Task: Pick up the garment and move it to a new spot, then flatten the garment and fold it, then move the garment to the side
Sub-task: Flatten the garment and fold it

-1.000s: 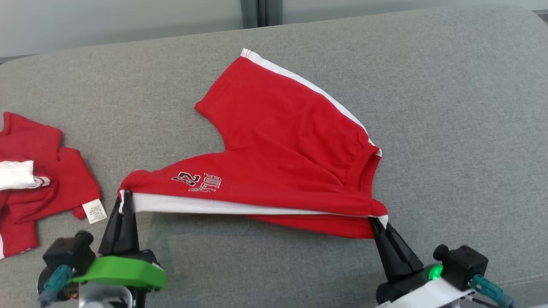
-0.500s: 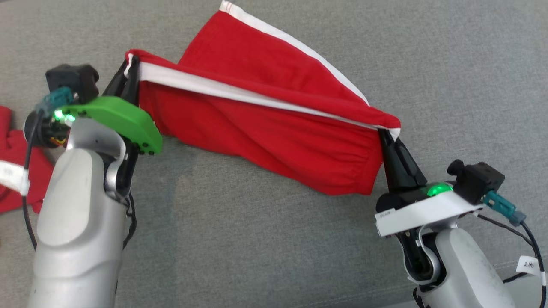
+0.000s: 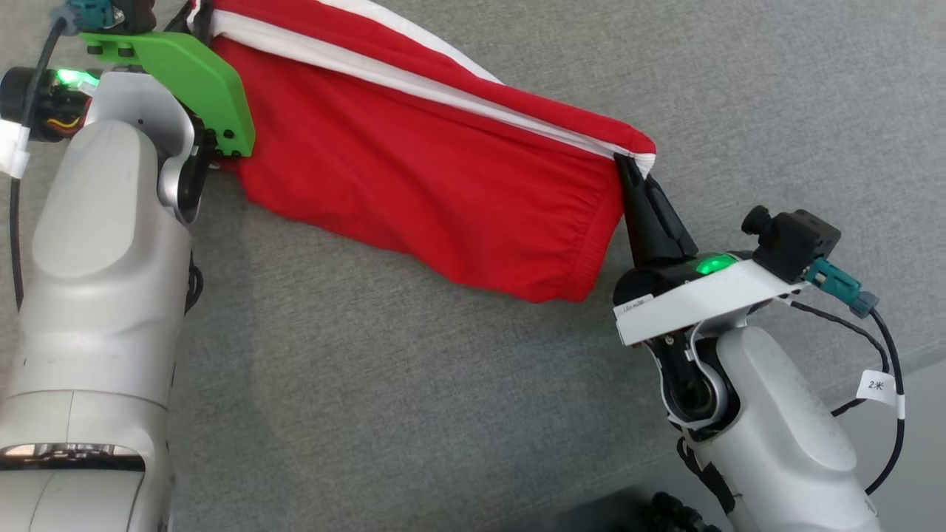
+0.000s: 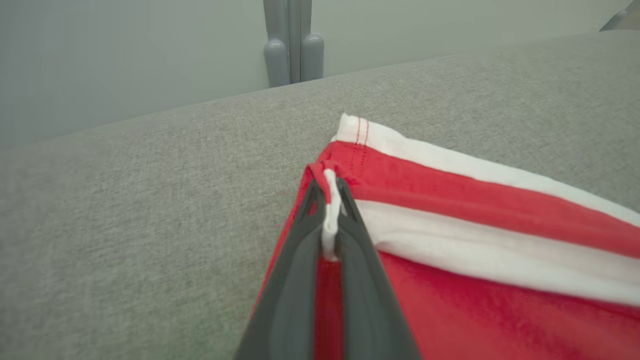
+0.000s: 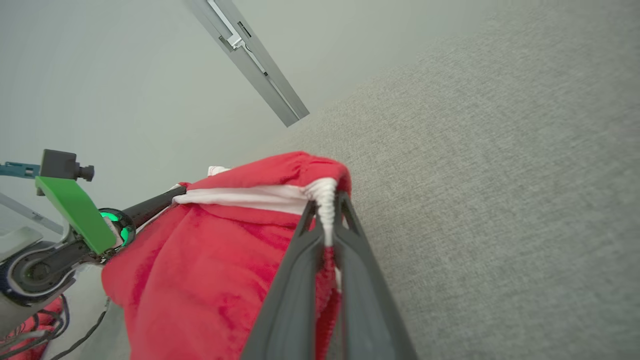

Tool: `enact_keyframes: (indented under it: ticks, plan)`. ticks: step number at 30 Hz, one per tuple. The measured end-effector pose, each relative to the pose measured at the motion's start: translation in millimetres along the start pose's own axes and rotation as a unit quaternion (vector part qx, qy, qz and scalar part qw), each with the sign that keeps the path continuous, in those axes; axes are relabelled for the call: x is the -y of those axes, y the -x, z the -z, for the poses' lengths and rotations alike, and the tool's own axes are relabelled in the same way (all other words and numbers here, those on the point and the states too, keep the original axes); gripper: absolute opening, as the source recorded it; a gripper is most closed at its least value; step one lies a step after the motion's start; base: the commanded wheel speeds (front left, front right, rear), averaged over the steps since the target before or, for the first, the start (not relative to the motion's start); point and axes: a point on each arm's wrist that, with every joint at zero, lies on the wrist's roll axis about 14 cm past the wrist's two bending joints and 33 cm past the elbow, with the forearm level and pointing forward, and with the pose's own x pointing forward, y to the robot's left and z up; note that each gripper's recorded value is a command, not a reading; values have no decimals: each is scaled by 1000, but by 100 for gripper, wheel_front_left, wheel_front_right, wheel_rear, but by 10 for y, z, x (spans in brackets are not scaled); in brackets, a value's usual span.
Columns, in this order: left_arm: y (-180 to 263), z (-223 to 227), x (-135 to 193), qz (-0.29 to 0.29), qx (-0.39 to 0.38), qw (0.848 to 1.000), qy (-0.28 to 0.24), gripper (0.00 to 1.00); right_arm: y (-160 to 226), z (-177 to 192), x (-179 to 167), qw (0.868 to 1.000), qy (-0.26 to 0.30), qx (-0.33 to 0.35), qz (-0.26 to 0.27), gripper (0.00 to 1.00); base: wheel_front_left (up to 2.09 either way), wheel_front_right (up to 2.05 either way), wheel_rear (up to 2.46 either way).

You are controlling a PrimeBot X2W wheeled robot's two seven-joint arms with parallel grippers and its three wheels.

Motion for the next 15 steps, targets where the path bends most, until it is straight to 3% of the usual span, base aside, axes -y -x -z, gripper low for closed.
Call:
enact_keyframes:
  ticks: [3,4,5,6,15]
  plan:
    - [-140,66,141,18,-8,1000,-2,0,21,-10,87,1000,2,0,12,0,0,0,0]
    - [-175,96,188,24,-9,1000,-3,38,30,-18,111,1000,4,1,15,22,0,0,0]
    - [-205,99,225,29,-4,1000,-3,100,35,-32,127,1000,7,3,17,53,0,0,0]
    - [-232,92,248,32,1,999,-3,100,36,-57,131,1000,13,6,16,100,0,0,0]
    - [-143,-173,229,24,114,993,-30,100,57,-448,31,990,126,61,-7,100,0,0,0]
